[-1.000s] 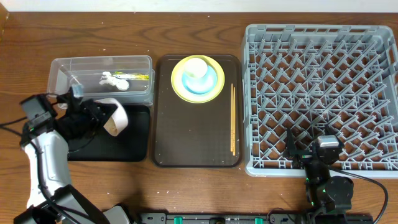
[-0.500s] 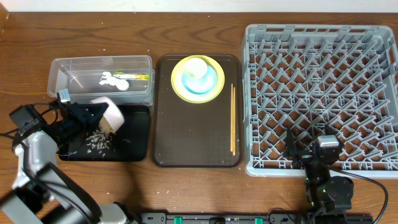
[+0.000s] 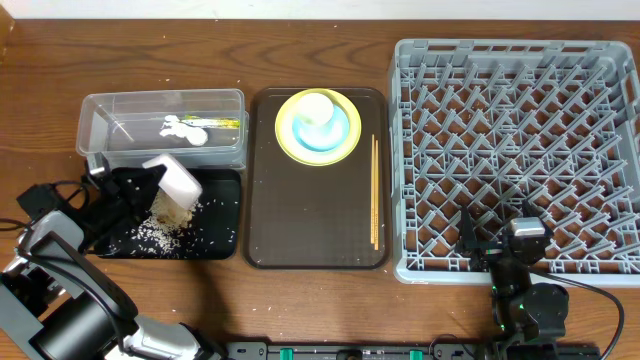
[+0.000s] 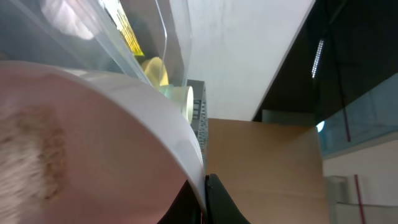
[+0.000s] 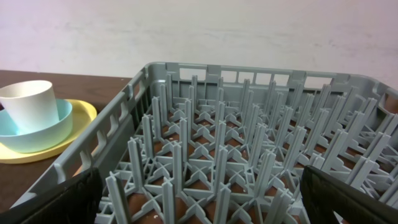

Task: Sort waste into correct bins and load items into the dishwasher rack
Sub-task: 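Tilt the bowl with the left gripper to dump rice onto the black tray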

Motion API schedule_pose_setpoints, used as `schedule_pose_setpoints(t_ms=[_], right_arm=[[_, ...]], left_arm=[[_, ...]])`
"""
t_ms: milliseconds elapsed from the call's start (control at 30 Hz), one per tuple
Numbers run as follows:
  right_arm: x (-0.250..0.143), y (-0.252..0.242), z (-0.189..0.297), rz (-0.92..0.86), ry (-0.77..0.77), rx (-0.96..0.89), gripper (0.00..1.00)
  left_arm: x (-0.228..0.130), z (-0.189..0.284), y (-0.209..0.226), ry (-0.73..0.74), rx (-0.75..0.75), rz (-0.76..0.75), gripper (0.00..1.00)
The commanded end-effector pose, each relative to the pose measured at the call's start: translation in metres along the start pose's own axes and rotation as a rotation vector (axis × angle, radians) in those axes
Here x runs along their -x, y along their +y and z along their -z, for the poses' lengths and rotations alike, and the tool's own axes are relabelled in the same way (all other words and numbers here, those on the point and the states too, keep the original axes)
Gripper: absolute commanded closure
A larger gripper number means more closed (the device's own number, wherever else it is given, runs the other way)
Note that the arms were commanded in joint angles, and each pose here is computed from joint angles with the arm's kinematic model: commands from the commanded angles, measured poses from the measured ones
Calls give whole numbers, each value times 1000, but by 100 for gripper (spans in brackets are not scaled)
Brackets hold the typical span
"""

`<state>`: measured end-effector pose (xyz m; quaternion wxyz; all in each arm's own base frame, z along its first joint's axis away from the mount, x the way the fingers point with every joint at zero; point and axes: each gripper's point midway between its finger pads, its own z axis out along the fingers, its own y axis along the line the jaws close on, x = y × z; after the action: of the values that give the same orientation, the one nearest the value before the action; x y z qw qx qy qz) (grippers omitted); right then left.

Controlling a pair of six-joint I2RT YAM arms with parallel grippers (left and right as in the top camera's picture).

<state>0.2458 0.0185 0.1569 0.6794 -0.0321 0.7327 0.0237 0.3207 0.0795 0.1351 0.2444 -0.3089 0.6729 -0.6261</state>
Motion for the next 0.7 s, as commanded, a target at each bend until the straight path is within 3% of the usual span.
schedule_pose_setpoints(t_ms=[0,433,667], right_arm=[[-1,3,0,7,3,13,1],[-1,3,0,7,3,13,1],[-1,3,0,7,4,13,1]], left_arm=[[-5,1,-6,10,-44,28,94],[-7,5,-16,-2,-45,57,94],[-13,7,-39,-8,-46,-57,94]])
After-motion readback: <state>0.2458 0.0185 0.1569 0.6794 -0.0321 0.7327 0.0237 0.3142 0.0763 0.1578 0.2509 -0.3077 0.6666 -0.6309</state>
